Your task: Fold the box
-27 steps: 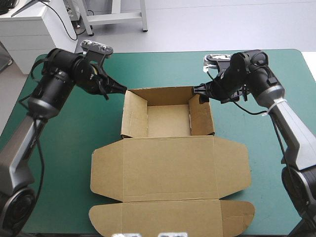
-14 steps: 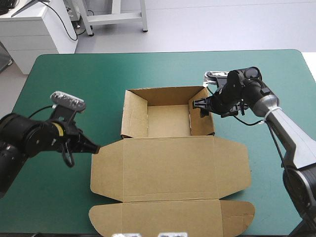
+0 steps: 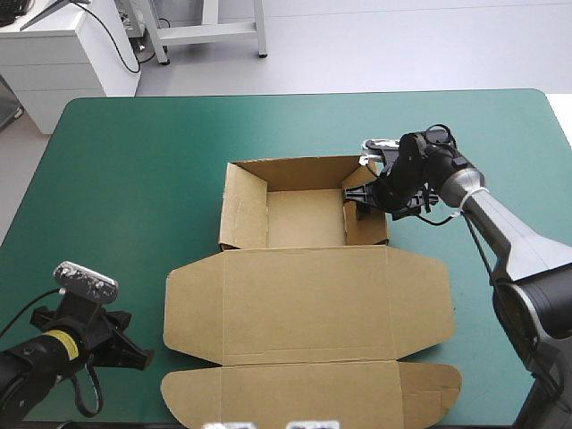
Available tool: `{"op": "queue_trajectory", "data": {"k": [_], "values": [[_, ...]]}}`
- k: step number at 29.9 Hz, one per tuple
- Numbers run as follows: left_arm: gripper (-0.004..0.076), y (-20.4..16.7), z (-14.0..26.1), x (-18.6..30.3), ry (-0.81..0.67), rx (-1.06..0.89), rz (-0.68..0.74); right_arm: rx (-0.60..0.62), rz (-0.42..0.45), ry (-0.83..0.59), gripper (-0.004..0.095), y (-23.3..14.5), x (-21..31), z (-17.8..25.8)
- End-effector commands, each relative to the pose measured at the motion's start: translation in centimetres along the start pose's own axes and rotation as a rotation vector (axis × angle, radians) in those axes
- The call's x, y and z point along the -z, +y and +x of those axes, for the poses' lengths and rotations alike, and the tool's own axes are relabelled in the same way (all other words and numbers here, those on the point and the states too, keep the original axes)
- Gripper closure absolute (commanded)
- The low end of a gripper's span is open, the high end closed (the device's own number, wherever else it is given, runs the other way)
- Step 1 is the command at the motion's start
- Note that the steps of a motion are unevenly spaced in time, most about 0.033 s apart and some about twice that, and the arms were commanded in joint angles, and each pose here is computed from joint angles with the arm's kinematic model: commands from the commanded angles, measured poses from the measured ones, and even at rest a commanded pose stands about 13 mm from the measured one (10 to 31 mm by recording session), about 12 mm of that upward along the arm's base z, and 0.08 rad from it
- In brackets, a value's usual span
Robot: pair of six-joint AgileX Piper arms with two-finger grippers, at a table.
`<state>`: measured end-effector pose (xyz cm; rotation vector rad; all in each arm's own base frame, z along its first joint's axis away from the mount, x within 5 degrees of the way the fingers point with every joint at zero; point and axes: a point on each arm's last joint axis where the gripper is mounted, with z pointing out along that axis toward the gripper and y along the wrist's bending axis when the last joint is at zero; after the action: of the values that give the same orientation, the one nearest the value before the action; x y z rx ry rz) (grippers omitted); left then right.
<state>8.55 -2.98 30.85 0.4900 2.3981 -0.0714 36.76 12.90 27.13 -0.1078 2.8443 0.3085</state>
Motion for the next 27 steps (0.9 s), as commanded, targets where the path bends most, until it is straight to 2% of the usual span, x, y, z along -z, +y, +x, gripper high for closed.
{"op": "queue_trajectory", "data": {"k": [1,3,6,11,17,19,21,27], "values": [[0.0731,-0.1,0.7,0.2,-0.136,0.005,0.005,0.013,-0.036,-0.059,0.0262,0.3,2.2,-0.3],[0.0731,-0.1,1.8,-0.2,-0.147,0.005,0.008,0.012,-0.042,-0.038,0.0293,0.3,1.7,-0.2],[0.0731,-0.2,2.9,-0.3,-0.173,0.009,0.012,0.004,-0.049,-0.012,0.0445,0.4,1.2,-0.2],[0.0731,-0.1,3.9,0.1,-0.216,0.013,0.012,0.028,-0.063,0.002,0.0909,0.5,0.8,-0.3],[0.0731,-0.1,4.0,0.6,-0.273,0.016,0.013,0.082,-0.062,-0.143,0.0929,0.9,6.1,-2.6],[0.0731,-0.1,4.0,0.6,-0.273,0.016,0.013,0.096,-0.011,-0.179,0.0929,-0.1,8.5,-3.3],[0.0731,-0.1,4.0,0.7,-0.274,0.016,0.013,0.095,0.081,-0.232,0.0929,-2.0,11.3,-4.1],[0.0731,-0.1,4.1,0.6,-0.266,0.016,0.013,-0.025,0.252,-0.389,0.0929,-9.2,17.7,-3.8]]}}
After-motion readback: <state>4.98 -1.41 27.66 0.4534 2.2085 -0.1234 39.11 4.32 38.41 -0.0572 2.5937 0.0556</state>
